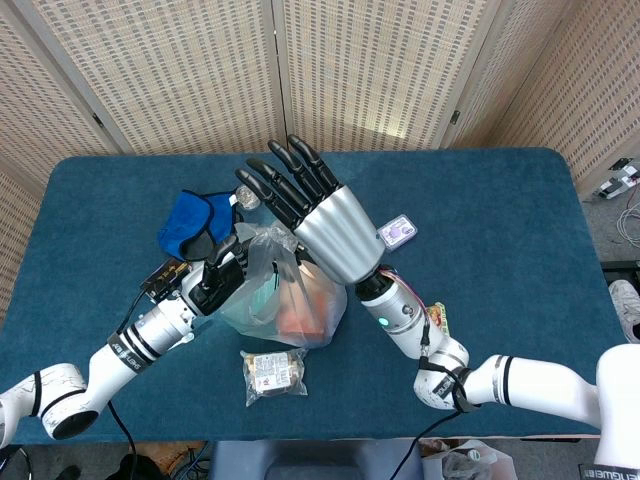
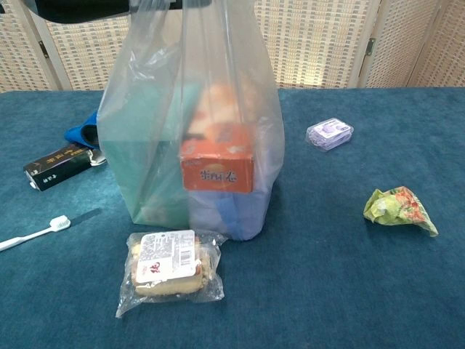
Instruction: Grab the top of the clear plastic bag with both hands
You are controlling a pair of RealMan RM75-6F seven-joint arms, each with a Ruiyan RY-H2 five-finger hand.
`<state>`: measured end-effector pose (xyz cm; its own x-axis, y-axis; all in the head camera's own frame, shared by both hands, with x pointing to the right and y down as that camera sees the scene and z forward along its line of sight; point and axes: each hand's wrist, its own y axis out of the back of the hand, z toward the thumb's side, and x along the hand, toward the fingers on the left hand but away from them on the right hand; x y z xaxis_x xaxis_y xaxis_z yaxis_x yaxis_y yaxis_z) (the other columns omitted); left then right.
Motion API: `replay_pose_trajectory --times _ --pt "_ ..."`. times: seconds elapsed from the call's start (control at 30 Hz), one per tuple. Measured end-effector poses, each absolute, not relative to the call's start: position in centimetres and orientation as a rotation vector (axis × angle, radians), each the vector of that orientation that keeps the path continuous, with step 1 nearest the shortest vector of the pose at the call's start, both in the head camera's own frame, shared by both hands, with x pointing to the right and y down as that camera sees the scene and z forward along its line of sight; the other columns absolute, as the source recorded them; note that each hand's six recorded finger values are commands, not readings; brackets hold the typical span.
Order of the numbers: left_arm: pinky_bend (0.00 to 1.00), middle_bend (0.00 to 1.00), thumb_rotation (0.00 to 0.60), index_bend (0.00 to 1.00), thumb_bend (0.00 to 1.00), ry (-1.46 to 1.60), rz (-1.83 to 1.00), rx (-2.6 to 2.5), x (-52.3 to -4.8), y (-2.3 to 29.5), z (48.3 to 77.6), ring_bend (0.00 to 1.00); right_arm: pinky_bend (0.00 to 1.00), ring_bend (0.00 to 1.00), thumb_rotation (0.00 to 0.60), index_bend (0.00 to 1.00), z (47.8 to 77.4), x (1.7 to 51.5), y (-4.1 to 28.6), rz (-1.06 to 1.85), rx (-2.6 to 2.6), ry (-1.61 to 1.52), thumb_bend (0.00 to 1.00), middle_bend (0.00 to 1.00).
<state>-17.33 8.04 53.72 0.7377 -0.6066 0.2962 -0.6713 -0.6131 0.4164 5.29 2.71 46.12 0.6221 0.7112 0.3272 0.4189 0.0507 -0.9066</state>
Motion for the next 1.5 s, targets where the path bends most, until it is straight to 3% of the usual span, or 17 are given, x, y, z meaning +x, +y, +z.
replay_pose_trajectory --times 0.27,1.5 --pt "0.16 0.17 0.000 0.16 0.25 -0.975 0.159 2.437 -16.7 8.2 53.5 0.13 0.09 0.04 0.600 0.01 46.0 5.3 2.8 0.290 -1.576 -0.975 0.25 0.15" --pt "0.16 0.15 0.000 0.14 0.25 -0.902 0.090 2.345 -14.7 8.8 52.2 0.13 0.09 0.04 0.600 0.01 45.9 4.2 2.4 0.299 -1.580 -0.980 0.25 0.15"
